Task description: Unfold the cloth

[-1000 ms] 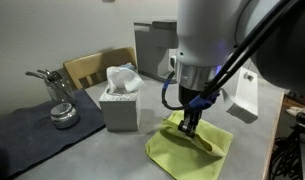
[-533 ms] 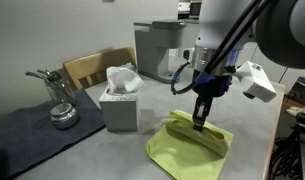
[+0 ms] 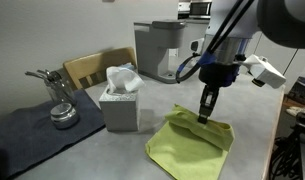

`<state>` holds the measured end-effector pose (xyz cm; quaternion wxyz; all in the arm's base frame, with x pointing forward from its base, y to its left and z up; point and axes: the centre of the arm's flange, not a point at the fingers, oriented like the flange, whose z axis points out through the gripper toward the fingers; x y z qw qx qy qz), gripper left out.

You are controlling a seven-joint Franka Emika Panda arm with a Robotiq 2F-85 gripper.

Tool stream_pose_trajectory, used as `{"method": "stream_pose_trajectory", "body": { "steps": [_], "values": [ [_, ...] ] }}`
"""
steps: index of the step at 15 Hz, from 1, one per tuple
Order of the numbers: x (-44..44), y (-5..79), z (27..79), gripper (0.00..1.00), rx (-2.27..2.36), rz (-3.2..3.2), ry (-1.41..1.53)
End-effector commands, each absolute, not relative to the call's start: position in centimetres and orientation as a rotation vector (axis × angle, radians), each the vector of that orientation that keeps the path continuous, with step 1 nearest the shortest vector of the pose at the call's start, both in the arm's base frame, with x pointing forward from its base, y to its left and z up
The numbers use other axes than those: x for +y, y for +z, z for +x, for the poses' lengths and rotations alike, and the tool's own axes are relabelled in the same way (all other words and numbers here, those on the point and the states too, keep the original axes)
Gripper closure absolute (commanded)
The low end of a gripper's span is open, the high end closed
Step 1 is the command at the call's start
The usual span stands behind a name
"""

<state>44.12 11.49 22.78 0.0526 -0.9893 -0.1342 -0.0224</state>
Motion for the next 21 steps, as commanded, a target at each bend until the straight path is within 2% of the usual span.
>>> {"method": "stream_pose_trajectory", "body": {
  "steps": [1, 21],
  "values": [
    [9.4, 24.2, 42.5, 0.99, -0.403, -3.020, -0.094],
    [3.1, 24.8, 41.5, 0.99, -0.500, -3.137, -0.058]
  ]
}}
